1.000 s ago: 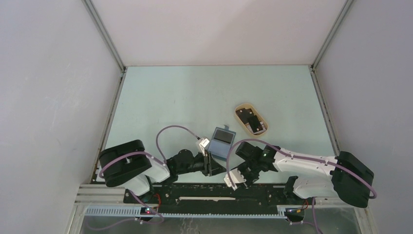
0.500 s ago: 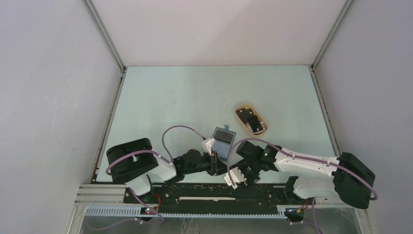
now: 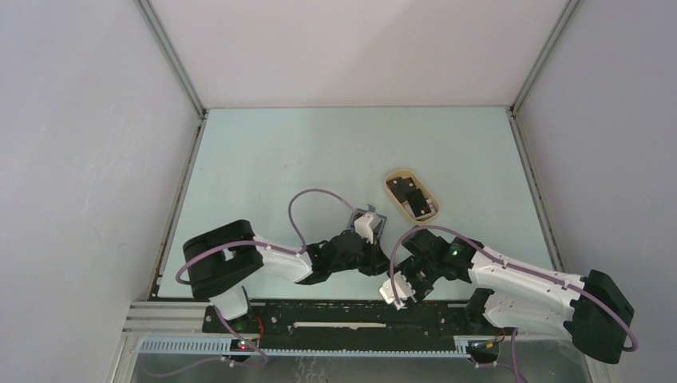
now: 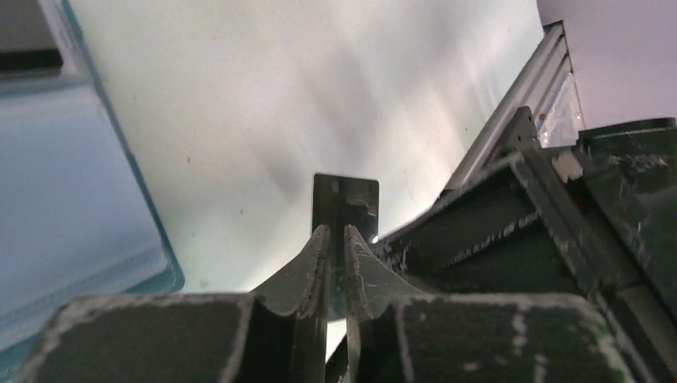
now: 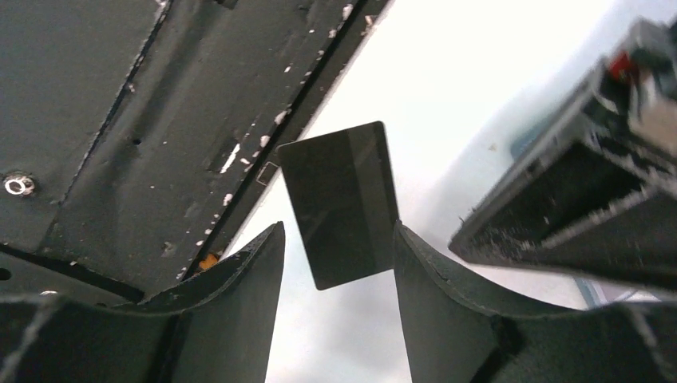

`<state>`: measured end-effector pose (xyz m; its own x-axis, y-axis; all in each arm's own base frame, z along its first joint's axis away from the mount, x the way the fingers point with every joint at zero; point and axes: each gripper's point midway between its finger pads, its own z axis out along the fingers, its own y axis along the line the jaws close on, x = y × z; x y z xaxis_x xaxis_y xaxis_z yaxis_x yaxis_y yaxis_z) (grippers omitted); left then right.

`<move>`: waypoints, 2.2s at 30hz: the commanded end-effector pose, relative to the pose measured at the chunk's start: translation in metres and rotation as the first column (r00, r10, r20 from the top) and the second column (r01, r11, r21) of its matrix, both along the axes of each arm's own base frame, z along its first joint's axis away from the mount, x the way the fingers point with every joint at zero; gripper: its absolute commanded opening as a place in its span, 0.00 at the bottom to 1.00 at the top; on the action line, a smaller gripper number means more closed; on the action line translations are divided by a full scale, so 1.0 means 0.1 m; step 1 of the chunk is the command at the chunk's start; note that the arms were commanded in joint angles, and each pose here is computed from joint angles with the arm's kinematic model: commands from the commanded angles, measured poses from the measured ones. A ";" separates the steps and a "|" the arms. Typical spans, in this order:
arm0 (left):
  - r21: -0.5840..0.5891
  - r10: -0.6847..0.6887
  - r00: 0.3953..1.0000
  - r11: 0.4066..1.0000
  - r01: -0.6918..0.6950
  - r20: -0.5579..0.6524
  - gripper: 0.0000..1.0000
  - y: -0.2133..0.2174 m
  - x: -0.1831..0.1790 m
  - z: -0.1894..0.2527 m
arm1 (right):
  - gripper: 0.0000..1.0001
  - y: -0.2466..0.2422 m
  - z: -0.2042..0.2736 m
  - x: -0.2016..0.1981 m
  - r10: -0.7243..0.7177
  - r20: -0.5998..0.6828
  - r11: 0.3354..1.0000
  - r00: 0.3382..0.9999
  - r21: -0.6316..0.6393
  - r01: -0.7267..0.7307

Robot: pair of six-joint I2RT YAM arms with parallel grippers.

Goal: Put the credit cards into the card holder
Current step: Pick up the credit card at the corner of the board.

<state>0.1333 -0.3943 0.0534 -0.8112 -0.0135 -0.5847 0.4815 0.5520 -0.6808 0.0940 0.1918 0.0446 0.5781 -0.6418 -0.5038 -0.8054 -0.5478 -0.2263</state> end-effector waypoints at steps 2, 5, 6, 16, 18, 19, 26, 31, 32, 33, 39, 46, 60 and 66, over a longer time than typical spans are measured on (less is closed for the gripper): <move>0.085 -0.001 1.000 0.996 0.000 0.019 0.12 -0.13 0.10 -0.12 | 0.60 -0.07 -0.06 -0.10 0.067 -0.006 0.998 0.998 -0.010 -0.067; 0.110 -0.009 1.000 0.994 0.008 0.002 0.09 -0.16 0.10 -0.20 | 0.60 -0.07 -0.11 -0.11 0.082 0.002 0.997 0.997 -0.012 -0.082; 0.118 -0.008 1.000 0.993 0.008 0.000 0.08 -0.17 0.11 -0.22 | 0.62 -0.05 -0.13 -0.10 0.083 0.018 0.996 0.996 -0.013 -0.083; 0.200 -0.028 0.999 0.979 0.032 -0.025 0.08 -0.15 0.08 -0.41 | 0.71 0.06 -0.28 -0.14 0.106 0.059 0.994 0.993 -0.048 -0.103; 0.206 -0.041 0.999 0.978 0.047 -0.036 0.07 -0.15 0.06 -0.44 | 0.72 0.08 -0.28 -0.14 0.108 0.068 0.993 0.992 -0.046 -0.105; 0.204 -0.050 0.998 0.977 0.057 -0.039 0.07 -0.16 0.04 -0.44 | 0.72 0.09 -0.28 -0.14 0.108 0.072 0.993 0.992 -0.045 -0.105; 0.201 -0.118 0.990 0.971 0.131 -0.076 0.06 -0.24 -0.11 -0.50 | 0.71 0.10 -0.29 -0.11 0.103 0.089 0.994 0.991 -0.045 -0.099; 0.208 -0.131 0.986 0.967 0.150 -0.101 0.06 -0.22 -0.19 -0.56 | 0.70 0.08 -0.32 -0.11 0.105 0.091 0.993 0.990 -0.058 -0.100; 0.212 -0.130 0.986 0.966 0.150 -0.106 0.06 -0.21 -0.20 -0.58 | 0.69 0.08 -0.32 -0.11 0.105 0.092 0.993 0.990 -0.060 -0.100; 0.214 -0.129 0.986 0.965 0.150 -0.108 0.06 -0.20 -0.21 -0.59 | 0.69 0.08 -0.32 -0.11 0.105 0.094 0.993 0.990 -0.060 -0.100; 0.211 -0.151 0.980 0.962 0.175 -0.129 0.06 -0.19 -0.30 -0.61 | 0.67 0.07 -0.34 -0.12 0.110 0.097 0.992 0.989 -0.065 -0.104; 0.205 -0.154 0.977 0.961 0.183 -0.149 0.06 -0.15 -0.36 -0.64 | 0.66 0.06 -0.36 -0.13 0.112 0.100 0.992 0.989 -0.071 -0.106; 0.209 -0.149 0.975 0.961 0.182 -0.165 0.05 -0.09 -0.39 -0.71 | 0.55 0.15 -0.21 -0.09 0.067 0.115 0.998 0.991 -0.007 -0.066; 0.211 -0.152 0.974 0.960 0.186 -0.168 0.05 -0.09 -0.40 -0.73 | 0.54 0.16 -0.16 -0.08 0.052 0.114 0.999 0.992 0.008 -0.054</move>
